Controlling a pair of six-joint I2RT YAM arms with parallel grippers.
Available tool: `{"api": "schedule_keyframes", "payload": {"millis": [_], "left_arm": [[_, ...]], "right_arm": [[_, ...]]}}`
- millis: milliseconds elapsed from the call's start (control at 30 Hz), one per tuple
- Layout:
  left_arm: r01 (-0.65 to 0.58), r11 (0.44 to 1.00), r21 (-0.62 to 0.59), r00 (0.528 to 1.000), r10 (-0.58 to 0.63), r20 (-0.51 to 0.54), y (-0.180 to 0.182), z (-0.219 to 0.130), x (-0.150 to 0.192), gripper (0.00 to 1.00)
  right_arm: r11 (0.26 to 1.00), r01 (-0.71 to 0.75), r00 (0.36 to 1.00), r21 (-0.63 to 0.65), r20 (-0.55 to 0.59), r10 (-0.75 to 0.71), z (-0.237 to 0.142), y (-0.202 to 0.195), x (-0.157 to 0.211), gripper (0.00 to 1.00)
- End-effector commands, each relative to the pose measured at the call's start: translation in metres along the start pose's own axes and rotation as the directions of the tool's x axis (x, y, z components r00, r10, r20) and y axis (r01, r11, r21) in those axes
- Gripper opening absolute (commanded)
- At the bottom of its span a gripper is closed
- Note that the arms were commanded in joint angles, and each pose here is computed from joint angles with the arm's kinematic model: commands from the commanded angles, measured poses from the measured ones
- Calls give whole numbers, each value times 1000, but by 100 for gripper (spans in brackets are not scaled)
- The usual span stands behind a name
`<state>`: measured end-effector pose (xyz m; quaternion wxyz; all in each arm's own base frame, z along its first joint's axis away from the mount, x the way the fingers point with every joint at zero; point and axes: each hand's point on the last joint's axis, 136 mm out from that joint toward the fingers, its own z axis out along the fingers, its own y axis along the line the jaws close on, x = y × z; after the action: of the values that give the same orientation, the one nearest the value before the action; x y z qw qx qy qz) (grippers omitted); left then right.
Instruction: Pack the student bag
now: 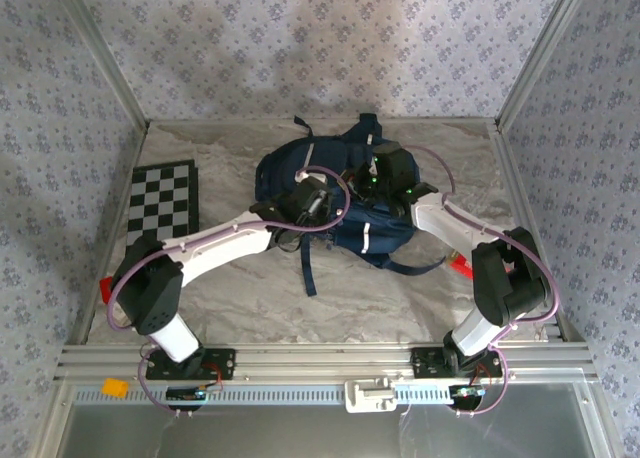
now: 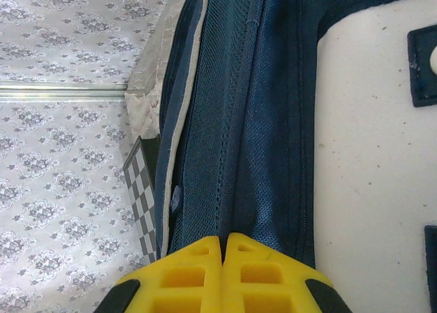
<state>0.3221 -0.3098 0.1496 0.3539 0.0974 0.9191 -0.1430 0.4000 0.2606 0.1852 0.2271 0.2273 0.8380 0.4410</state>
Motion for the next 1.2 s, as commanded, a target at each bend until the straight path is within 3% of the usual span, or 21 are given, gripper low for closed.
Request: {"api": "schedule_keyframes", "payload": {"millis": [0,167,300,567,700,900,1167], "left_arm": [[-38,998,51,999,37,9,-18,-12,4,12],[-53,998,14,998,53,30,-37,-9,9,34],[-43,997,-70,999,45,26,-36,1,7,42],[26,978,-208,1000,-23,15,-22,19,0,38],[24,990,-142,999,-18,38,-35,23,-5,32],[-39,999,-7,993,39,114,-61,18,-23,32],[-98,995,3,985,96,145,-64,16,-35,24]], "right_arm": [[989,60,998,-135,0,-61,-19,51,-1,0],[988,30,999,-151,-8,-32,-18,56,-1,0],[987,22,999,-159,-22,-26,-15,59,1,0],[985,1,999,-171,-31,-6,-10,60,1,0],[985,-1,999,-174,-38,-5,-7,61,4,0],[986,-3,999,-166,-46,-5,-4,57,7,0],[988,0,999,-152,-50,-8,-2,52,9,0]]}}
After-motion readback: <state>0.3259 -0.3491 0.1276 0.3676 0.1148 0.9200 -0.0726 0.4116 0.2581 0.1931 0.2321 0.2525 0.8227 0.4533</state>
